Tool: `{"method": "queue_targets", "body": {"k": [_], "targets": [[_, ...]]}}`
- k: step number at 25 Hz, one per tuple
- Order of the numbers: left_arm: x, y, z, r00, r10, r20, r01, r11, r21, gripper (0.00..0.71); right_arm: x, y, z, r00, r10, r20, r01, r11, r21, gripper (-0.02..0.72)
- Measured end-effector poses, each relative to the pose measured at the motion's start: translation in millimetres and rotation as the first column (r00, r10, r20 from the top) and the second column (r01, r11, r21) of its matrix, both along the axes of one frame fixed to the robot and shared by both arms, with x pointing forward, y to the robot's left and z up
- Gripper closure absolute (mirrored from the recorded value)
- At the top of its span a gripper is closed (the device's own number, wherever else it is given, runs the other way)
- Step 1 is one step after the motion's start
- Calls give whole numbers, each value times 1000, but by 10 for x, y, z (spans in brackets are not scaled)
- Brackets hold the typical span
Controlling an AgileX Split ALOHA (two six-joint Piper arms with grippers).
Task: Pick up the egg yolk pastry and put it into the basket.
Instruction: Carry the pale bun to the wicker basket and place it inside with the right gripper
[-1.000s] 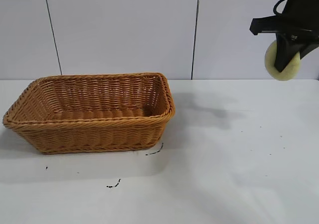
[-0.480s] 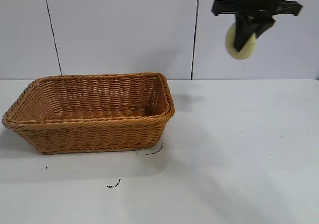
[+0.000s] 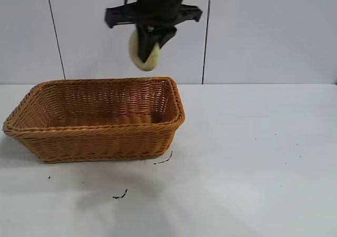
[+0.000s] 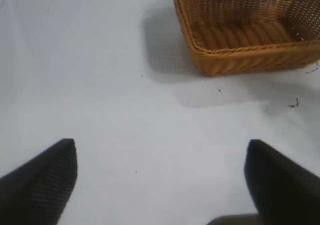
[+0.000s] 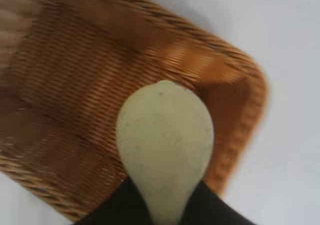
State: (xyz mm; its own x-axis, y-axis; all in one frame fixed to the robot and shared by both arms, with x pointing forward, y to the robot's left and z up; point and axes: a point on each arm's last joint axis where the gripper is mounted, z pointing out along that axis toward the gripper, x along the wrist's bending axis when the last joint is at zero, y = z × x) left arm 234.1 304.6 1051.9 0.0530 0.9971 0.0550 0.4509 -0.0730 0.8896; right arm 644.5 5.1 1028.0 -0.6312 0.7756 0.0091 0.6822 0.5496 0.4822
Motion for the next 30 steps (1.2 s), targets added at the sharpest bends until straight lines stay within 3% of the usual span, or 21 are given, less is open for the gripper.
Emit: {"method": "queue_targets", "body": {"k": [4, 10, 14, 16, 20, 21, 24, 30], "targets": [[0, 0, 0, 1000, 0, 0, 0, 1000, 0, 17, -59, 316, -340, 999, 48, 14, -48, 999, 0, 664], [0, 0, 0, 1000, 0, 0, 0, 1000, 0, 17, 67, 434, -995, 1000, -20, -21, 21, 1000, 8, 664], [0, 0, 0, 1000, 0, 0, 0, 1000, 0, 17, 76, 436, -1145, 998, -32, -45, 32, 999, -5, 638], [0, 0, 0, 1000, 0, 0, 0, 1000, 0, 17, 76, 435, -1118, 999, -32, -41, 32, 1000, -1, 542], [0, 0, 0, 1000, 0, 0, 0, 1000, 0, 17, 72, 421, -1033, 999, -29, -42, 29, 999, -19, 155], [0, 0, 0, 1000, 0, 0, 0, 1000, 0, 17, 73, 422, -978, 999, -29, -43, 28, 999, -20, 95], [0, 0, 0, 1000, 0, 0, 0, 1000, 0, 17, 84, 400, -751, 999, -27, -17, 27, 999, -37, 29], [0, 0, 0, 1000, 0, 0, 0, 1000, 0, 17, 96, 277, -59, 996, -66, 65, 66, 998, -5, 15]]}}
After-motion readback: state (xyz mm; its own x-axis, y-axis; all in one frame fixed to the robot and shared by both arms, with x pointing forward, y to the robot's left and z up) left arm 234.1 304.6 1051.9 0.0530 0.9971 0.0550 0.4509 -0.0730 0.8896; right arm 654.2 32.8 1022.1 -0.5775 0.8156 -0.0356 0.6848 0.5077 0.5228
